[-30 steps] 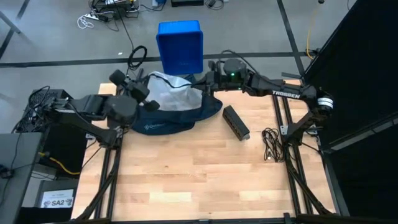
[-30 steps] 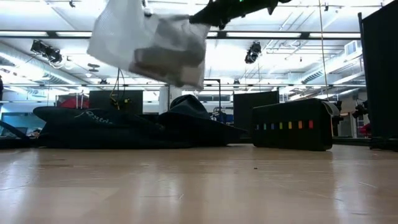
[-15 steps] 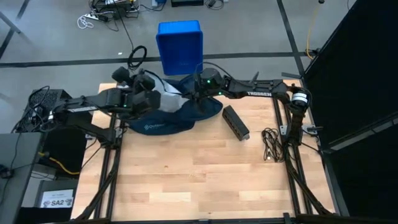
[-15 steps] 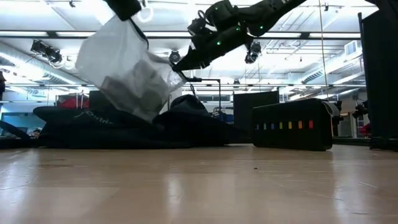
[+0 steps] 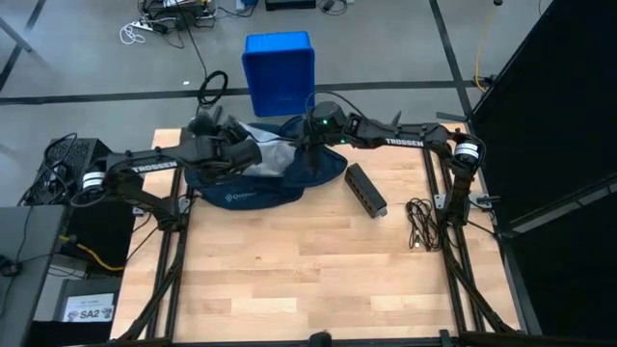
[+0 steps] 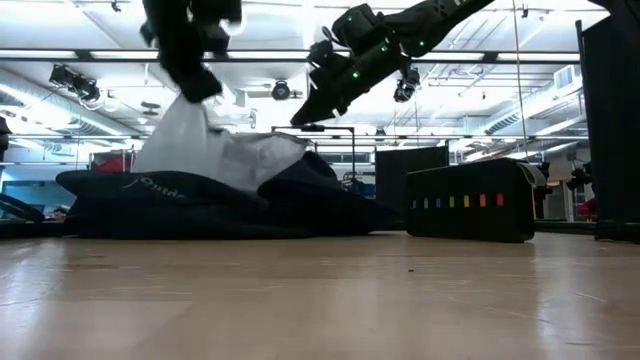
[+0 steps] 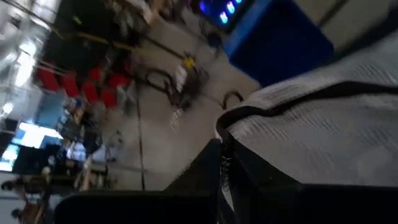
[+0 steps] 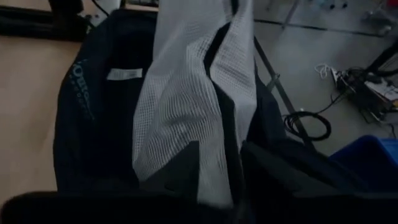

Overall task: Unpack backpack
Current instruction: Put the white white mesh envelope into the backpack, then put the black portable pill into the backpack

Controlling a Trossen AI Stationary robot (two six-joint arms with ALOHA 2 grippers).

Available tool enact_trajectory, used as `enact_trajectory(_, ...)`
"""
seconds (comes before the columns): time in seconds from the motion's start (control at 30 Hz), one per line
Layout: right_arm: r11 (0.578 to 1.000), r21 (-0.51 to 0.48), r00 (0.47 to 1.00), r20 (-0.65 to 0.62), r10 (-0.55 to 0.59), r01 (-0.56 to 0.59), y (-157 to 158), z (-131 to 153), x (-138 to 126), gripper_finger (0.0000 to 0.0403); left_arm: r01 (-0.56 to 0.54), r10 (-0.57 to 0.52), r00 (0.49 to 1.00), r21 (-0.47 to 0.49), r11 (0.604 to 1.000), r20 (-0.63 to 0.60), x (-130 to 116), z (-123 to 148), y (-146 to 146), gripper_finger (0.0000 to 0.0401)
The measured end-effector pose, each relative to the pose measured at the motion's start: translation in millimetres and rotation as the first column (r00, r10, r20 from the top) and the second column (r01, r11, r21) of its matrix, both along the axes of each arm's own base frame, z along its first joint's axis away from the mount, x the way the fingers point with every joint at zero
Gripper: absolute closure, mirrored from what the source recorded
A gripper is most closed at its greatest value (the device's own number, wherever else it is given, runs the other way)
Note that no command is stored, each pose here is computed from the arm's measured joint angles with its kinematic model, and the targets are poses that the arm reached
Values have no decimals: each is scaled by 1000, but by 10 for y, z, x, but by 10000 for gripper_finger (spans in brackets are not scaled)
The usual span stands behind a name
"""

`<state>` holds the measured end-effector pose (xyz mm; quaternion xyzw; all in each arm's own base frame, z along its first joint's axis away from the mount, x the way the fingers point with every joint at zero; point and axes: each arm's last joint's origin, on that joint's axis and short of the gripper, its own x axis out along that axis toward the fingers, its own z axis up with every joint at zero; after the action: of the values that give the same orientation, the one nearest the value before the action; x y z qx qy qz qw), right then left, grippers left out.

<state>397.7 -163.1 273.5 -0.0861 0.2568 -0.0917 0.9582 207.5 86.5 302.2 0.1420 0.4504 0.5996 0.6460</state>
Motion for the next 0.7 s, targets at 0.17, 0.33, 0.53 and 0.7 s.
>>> enact_trajectory(0.17,1000,3,1000,-16,-3,3,-14,-14,-14,240,-39,37,999,-93,995,-24,-82,-305,68,400)
enact_trajectory(0.33,1000,-1,1000,-12,0,0,12,23,-24,194,-16,8,999,-172,985,-47,-100,-360,72,363)
enact_trajectory(0.53,999,-42,999,30,19,-18,145,329,-156,171,18,-25,999,-159,987,-40,-114,-153,67,268)
enact_trajectory(0.7,998,-53,999,30,19,-18,295,600,-350,167,67,-57,995,-119,991,88,-179,213,-2,212)
